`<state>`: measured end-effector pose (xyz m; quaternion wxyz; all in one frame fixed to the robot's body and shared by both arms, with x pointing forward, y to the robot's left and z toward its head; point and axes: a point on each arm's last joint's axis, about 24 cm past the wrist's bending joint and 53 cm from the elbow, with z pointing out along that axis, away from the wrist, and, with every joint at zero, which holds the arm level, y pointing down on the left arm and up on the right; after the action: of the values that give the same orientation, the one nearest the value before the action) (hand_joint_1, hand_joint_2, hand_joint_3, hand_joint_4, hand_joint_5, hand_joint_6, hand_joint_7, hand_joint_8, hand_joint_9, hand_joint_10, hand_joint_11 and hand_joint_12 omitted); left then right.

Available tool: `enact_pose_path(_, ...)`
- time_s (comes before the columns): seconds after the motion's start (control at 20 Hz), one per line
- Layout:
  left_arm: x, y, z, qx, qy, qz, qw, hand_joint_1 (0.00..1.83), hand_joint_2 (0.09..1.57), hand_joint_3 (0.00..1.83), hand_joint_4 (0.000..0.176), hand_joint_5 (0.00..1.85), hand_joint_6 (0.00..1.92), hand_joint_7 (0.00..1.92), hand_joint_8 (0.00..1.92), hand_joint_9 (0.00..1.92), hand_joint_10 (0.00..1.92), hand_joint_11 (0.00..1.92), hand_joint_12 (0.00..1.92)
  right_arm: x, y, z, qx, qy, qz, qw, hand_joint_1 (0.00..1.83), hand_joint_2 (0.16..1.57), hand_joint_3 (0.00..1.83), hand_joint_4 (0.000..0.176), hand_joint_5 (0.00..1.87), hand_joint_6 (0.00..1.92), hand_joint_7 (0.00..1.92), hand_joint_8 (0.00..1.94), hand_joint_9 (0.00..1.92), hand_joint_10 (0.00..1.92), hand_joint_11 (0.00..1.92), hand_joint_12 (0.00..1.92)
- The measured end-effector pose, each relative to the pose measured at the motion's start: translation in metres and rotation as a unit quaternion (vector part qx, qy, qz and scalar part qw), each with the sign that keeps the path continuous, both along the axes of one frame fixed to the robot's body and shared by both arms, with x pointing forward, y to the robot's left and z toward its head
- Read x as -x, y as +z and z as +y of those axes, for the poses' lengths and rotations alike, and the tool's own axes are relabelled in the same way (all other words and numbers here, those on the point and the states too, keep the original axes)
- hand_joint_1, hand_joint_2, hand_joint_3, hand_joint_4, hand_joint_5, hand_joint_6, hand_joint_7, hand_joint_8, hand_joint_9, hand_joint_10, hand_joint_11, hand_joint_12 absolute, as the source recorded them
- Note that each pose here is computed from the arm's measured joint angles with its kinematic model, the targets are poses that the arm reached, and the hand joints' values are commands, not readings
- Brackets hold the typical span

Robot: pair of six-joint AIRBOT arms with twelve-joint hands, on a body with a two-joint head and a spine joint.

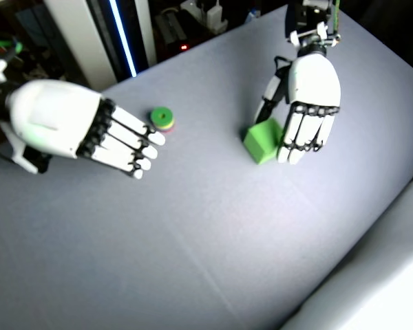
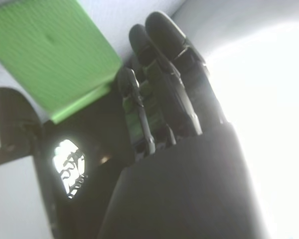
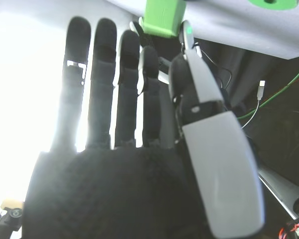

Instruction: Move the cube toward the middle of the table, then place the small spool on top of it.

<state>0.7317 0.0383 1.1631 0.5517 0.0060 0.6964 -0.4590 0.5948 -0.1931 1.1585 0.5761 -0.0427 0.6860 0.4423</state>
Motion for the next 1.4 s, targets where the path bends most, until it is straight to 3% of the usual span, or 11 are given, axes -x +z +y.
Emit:
enact_pose_path(0.05,0.001,-0.001,0.000,-0.001,-0.001,0.001,1.0000,0.94,0.90,0.00,0.102,0.32,0.00,0.34,0.00,0.46,0.00,0.09,0.89,0.000,0.000,0.000,0.000,0.000,0.000,1.0000,0.85,1.34,0.00,0.000,0.66,0.00,0.78,0.00,0.84,0.00,0.53,0.83)
enact_pose_path(0.15,0.005,-0.002,0.000,-0.005,-0.005,0.001,1.0000,0.95,0.89,0.00,0.132,0.25,0.00,0.24,0.00,0.29,0.00,0.01,0.76,0.000,0.001,0.001,0.000,0.001,-0.001,1.0000,0.84,1.34,0.00,0.000,0.65,0.00,0.79,0.00,0.85,0.00,0.52,0.87)
enact_pose_path(0.2,0.008,0.000,0.002,-0.004,-0.006,-0.001,1.0000,0.86,0.89,0.00,0.174,0.11,0.00,0.12,0.00,0.14,0.00,0.00,0.55,0.000,0.002,0.002,-0.002,0.004,-0.002,1.0000,0.77,1.35,0.00,0.000,0.62,0.00,0.78,0.00,0.84,0.00,0.51,0.88)
enact_pose_path(0.45,0.030,0.025,0.033,0.019,-0.003,-0.037,0.9991,0.73,0.89,0.00,0.176,0.01,0.00,0.01,0.00,0.04,0.00,0.00,0.28,0.005,0.014,0.027,0.006,0.048,-0.020,0.9986,0.70,1.33,0.00,0.000,0.60,0.00,0.75,0.00,0.81,0.00,0.56,0.64)
enact_pose_path(0.6,0.055,0.035,0.065,0.025,0.006,-0.061,0.9978,0.61,0.87,0.00,0.176,0.00,0.00,0.00,0.00,0.05,0.00,0.00,0.36,0.011,0.009,0.044,0.024,0.087,-0.014,0.9958,0.58,1.25,0.00,0.002,0.53,0.00,0.70,0.00,0.82,0.00,0.48,0.93)
enact_pose_path(0.7,0.071,0.033,0.083,0.028,0.012,-0.064,0.9975,0.69,0.86,0.00,0.176,0.03,0.00,0.00,0.00,0.00,0.00,0.00,0.15,0.014,-0.001,0.058,0.044,0.115,-0.001,0.9924,0.53,1.23,0.00,0.045,0.45,0.00,0.64,0.00,0.83,0.01,0.43,1.04)
enact_pose_path(0.85,0.096,0.032,0.108,0.030,0.021,-0.066,0.9972,0.68,0.87,0.00,0.176,0.05,0.00,0.00,0.00,0.00,0.00,0.00,0.01,0.018,-0.010,0.078,0.072,0.151,0.004,0.9859,0.74,1.11,0.00,0.019,0.47,0.00,0.63,0.00,0.82,0.00,0.46,0.99)
enact_pose_path(0.95,0.107,0.034,0.125,0.029,0.032,-0.066,0.9969,0.68,0.82,0.00,0.176,0.04,0.00,0.00,0.00,0.00,0.00,0.02,0.01,0.021,-0.019,0.088,0.088,0.171,0.013,0.9813,0.77,1.08,0.00,0.025,0.45,0.00,0.60,0.00,0.74,0.00,0.38,0.97)
enact_pose_path(1.05,0.121,0.037,0.143,0.031,0.046,-0.070,0.9960,0.71,0.84,0.00,0.166,0.03,0.00,0.00,0.00,0.00,0.00,0.00,0.00,0.024,-0.031,0.099,0.110,0.191,0.024,0.9752,0.82,1.03,0.00,0.011,0.46,0.00,0.55,0.00,0.64,0.00,0.23,0.92)
enact_pose_path(1.15,0.131,0.035,0.148,0.031,0.048,-0.068,0.9961,0.73,0.84,0.00,0.157,0.03,0.00,0.00,0.00,0.00,0.00,0.00,0.00,0.027,-0.040,0.107,0.132,0.206,0.025,0.9694,0.85,1.01,0.00,0.019,0.45,0.00,0.55,0.00,0.66,0.01,0.24,0.89)
enact_pose_path(1.4,0.135,0.037,0.151,0.040,0.053,-0.071,0.9952,0.73,0.84,0.00,0.164,0.05,0.01,0.00,0.00,0.00,0.00,0.00,0.00,0.029,-0.054,0.116,0.160,0.218,0.026,0.9625,0.93,0.98,0.00,0.000,0.49,0.01,0.59,0.01,0.72,0.02,0.30,0.87)
